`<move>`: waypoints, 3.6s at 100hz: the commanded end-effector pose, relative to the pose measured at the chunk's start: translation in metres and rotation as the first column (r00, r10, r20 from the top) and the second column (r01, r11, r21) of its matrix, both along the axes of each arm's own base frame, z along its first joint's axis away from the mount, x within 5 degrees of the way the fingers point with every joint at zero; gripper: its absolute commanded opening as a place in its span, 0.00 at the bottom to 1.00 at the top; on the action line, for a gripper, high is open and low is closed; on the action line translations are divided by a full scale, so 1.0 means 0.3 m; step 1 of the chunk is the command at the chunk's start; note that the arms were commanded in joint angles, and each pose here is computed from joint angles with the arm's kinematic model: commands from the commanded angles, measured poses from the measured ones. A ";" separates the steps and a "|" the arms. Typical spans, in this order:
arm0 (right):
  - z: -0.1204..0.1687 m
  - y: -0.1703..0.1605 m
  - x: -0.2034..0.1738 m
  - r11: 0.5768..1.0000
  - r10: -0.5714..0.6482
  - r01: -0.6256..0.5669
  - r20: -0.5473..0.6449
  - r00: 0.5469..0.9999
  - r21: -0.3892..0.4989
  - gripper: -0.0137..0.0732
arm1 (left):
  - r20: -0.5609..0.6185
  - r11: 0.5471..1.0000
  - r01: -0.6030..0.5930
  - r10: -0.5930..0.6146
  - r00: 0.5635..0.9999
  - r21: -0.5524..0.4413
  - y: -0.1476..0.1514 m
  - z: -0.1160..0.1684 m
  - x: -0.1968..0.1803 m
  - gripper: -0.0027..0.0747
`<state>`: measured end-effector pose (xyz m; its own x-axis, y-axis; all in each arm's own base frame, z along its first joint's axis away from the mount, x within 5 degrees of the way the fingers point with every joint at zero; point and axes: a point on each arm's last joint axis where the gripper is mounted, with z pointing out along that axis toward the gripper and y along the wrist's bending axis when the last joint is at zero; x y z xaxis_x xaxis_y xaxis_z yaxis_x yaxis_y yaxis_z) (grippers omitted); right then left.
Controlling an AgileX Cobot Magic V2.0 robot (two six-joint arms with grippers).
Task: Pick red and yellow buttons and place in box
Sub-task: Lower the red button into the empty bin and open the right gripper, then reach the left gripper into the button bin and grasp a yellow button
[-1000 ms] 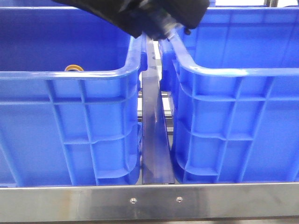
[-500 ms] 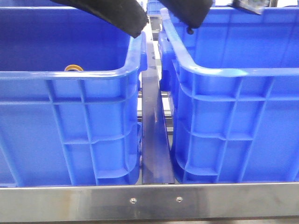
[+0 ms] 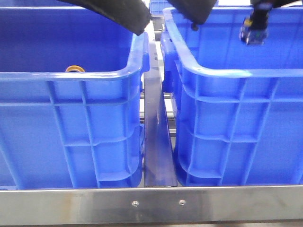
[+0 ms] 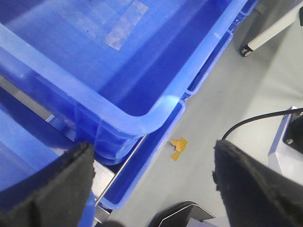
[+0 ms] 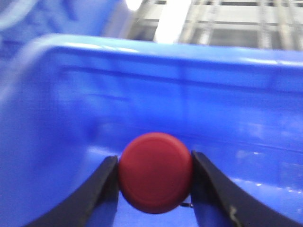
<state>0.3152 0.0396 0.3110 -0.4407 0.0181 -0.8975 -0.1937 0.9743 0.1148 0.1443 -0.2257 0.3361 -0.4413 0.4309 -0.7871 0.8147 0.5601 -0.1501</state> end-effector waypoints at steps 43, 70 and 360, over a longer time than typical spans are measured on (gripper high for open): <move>-0.096 -0.012 0.222 0.990 -0.141 0.141 0.024 0.990 -0.018 0.33 | 0.063 0.993 -0.008 0.016 0.998 -0.121 -0.004 0.073 -0.002 0.68; -0.113 -0.012 0.234 0.990 -0.140 0.140 0.010 0.990 -0.020 0.33 | 0.068 0.992 -0.009 0.018 0.998 -0.129 -0.005 0.075 -0.001 0.68; 0.128 -0.070 -0.563 0.997 -0.058 0.040 0.321 0.945 0.061 0.72 | -0.228 0.801 -0.563 0.598 0.769 0.204 0.323 0.042 0.513 0.68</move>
